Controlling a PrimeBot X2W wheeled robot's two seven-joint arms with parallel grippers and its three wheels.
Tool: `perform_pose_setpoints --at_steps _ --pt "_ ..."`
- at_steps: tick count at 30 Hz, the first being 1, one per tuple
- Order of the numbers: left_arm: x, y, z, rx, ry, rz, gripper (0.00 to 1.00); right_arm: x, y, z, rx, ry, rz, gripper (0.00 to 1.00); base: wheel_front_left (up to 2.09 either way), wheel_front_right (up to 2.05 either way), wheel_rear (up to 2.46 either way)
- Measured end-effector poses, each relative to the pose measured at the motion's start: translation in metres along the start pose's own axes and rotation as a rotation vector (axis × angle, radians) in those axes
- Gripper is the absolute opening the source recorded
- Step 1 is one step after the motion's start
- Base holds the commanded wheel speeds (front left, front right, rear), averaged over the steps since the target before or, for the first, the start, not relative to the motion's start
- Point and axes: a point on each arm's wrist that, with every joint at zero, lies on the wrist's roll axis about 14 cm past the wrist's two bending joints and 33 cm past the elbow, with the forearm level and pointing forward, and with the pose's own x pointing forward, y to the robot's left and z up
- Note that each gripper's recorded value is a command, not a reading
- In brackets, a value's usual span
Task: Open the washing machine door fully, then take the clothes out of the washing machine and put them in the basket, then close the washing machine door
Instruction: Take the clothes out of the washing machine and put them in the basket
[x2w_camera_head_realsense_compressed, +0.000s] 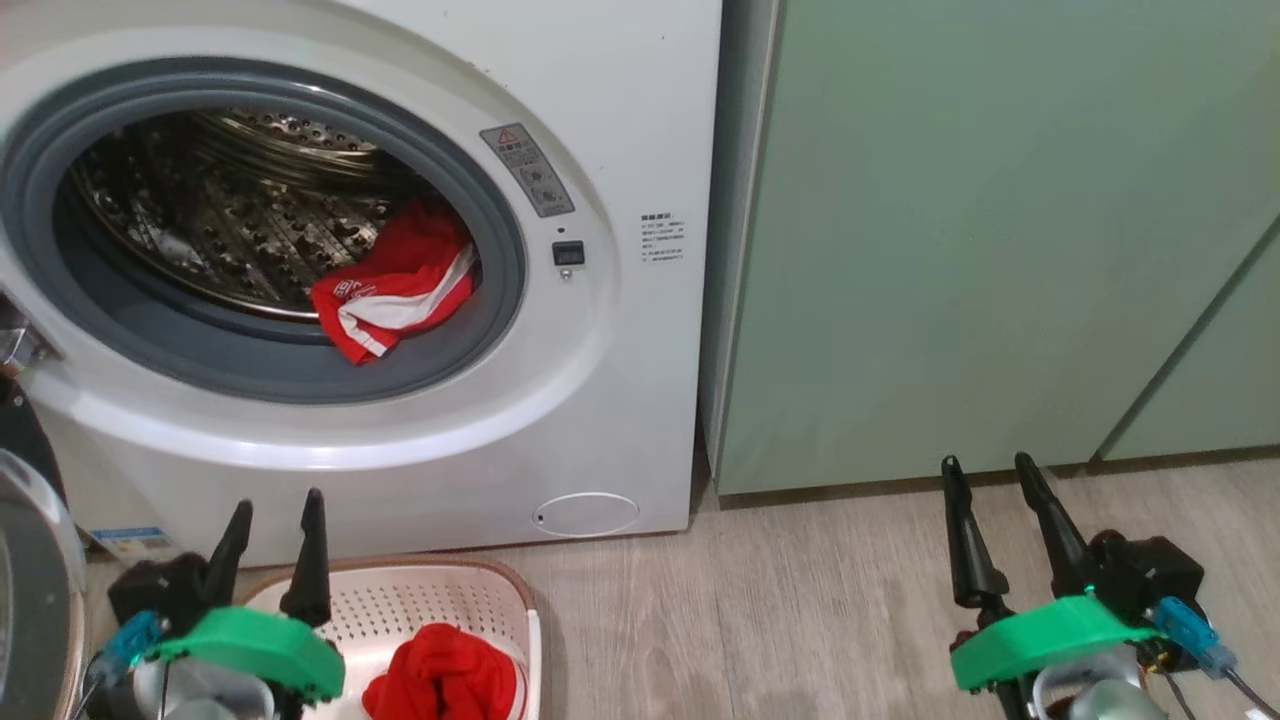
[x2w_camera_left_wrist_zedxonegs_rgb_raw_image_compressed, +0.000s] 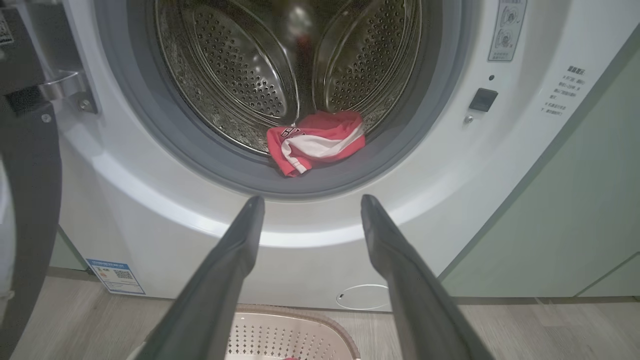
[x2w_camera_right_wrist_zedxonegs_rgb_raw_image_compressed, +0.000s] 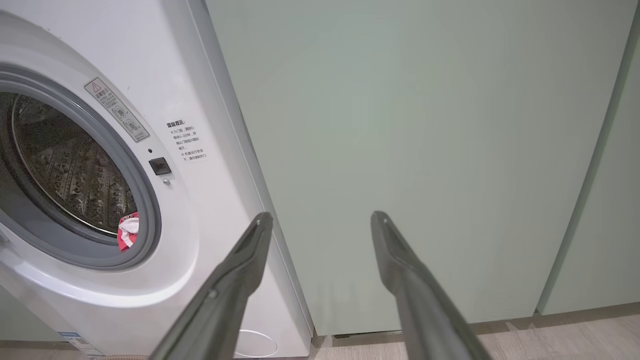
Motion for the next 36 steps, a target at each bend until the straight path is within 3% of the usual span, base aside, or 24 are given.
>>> perform_pose_setpoints --at_steps 26,36 --pt "-0.013 0.014 0.007 -0.024 -0.041 0.061 1.00 0.000 0.006 -0.002 0.016 0.005 0.016 1.00 0.00 0.00 0.00" --pt "0.015 -0.008 -0.037 -0.039 0.171 0.006 1.00 -0.001 -0.001 -0.014 0.043 0.039 -0.011 1.00 0.00 0.00 0.00"
